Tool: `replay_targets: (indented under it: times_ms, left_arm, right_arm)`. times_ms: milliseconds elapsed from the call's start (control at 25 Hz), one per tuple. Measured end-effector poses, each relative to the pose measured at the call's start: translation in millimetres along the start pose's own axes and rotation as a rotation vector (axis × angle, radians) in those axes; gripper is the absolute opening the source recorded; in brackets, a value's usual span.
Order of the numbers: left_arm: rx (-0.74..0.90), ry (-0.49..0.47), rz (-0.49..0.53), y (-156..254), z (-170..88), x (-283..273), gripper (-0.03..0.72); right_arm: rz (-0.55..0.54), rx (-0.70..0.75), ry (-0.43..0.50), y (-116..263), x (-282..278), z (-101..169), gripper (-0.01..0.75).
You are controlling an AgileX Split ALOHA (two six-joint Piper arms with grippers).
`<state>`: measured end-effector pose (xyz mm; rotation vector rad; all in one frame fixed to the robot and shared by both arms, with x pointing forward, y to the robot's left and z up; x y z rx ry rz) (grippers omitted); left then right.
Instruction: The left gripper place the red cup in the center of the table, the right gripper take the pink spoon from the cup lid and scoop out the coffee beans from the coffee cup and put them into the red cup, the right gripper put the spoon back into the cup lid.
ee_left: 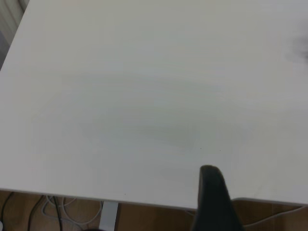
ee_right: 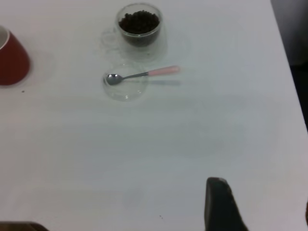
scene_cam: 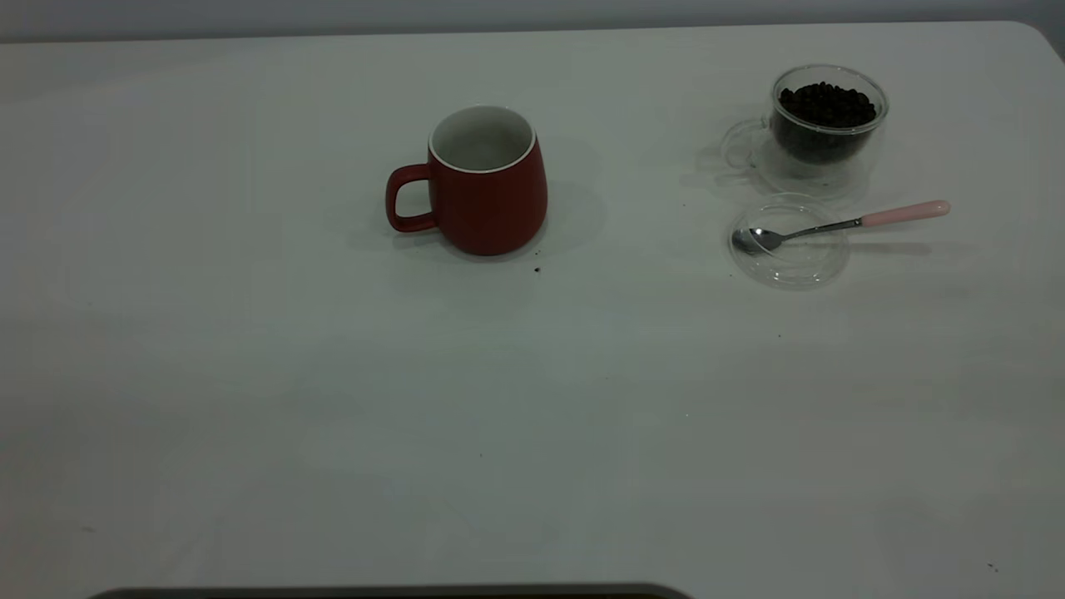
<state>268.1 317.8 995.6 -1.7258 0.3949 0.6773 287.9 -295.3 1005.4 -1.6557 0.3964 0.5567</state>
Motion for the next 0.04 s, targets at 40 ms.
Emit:
replay_targets:
  times_ms: [40]
  left_arm:
    - [0.0, 0.0, 0.0, 0.0, 0.0, 0.0, 0.538]
  right_arm:
    - [0.0, -0.003, -0.003, 0.0, 0.0, 0.2, 0.451]
Point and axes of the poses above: a point on each arm's last joint axis where the gripper is mounted, x pointing out along that axis toward the gripper, z along the wrist's bending axis when the last joint is at zero, y = z × x, the point moved 6 cm from there along x, pointing out along that axis toward the gripper, and after that the axes turned 11 degrees about -x, right-handed, at the moved point
